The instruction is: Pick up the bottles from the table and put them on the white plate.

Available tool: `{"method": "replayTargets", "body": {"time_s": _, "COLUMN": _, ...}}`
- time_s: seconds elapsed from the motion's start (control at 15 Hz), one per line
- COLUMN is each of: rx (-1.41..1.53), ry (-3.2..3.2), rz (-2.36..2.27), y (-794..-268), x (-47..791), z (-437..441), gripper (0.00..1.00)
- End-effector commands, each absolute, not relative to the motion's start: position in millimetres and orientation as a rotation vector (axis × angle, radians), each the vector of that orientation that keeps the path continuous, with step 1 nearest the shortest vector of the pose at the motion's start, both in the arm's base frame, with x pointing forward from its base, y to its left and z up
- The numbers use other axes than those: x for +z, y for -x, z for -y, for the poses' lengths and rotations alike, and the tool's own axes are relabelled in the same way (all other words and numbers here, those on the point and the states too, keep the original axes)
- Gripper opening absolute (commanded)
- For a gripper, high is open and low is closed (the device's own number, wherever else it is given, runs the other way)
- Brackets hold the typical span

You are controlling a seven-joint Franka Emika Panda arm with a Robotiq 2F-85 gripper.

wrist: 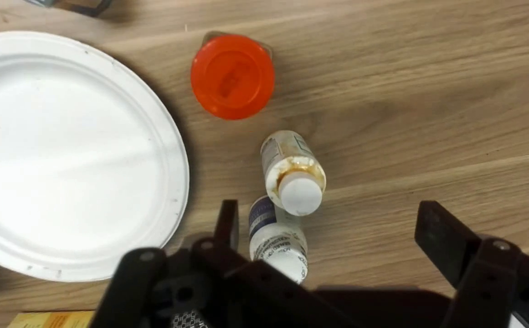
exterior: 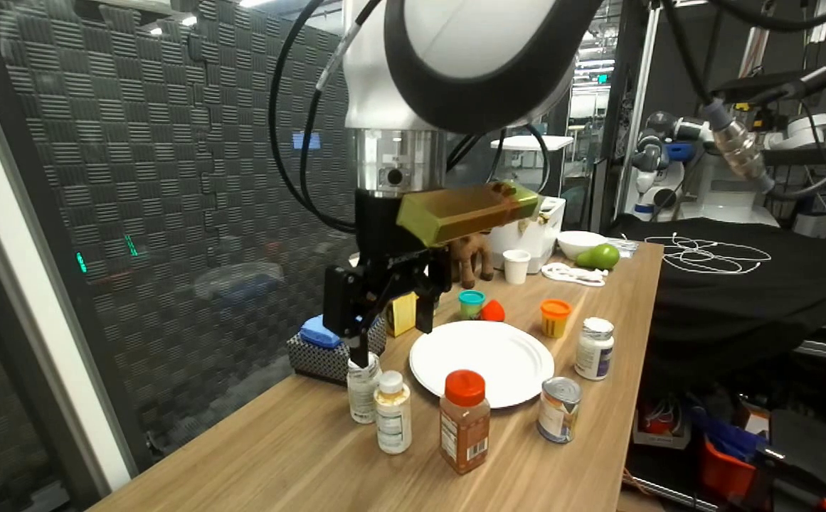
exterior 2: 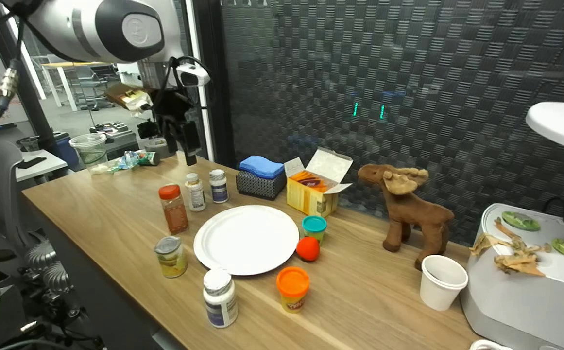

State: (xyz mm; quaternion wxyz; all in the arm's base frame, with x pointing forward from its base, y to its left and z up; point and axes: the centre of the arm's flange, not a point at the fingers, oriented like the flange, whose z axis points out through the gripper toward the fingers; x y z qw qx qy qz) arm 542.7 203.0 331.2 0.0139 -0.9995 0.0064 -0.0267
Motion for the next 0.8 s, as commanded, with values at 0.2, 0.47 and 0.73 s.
{"method": "replayTargets", "body": {"time_s": 0.2, "rx": -0.112, "ry": 3.128, "rz": -0.042, "y": -585.4, "x": 290.0, "z": -229.0, "gripper": 1.0}}
{"method": "replayTargets", "body": {"time_s": 0.47, "rx": -0.177, "ry": 3.142, "rz": -0.106, "y": -602.8, "x": 274.6, "z": -221.4, "gripper": 1.0}}
{"method": "replayTargets", "body": {"time_s": 0.73, "rx": -0.238, "ry": 3.166, "rz": -0.161, "y": -618.2, "x": 272.7, "z": -210.0, "gripper": 1.0}}
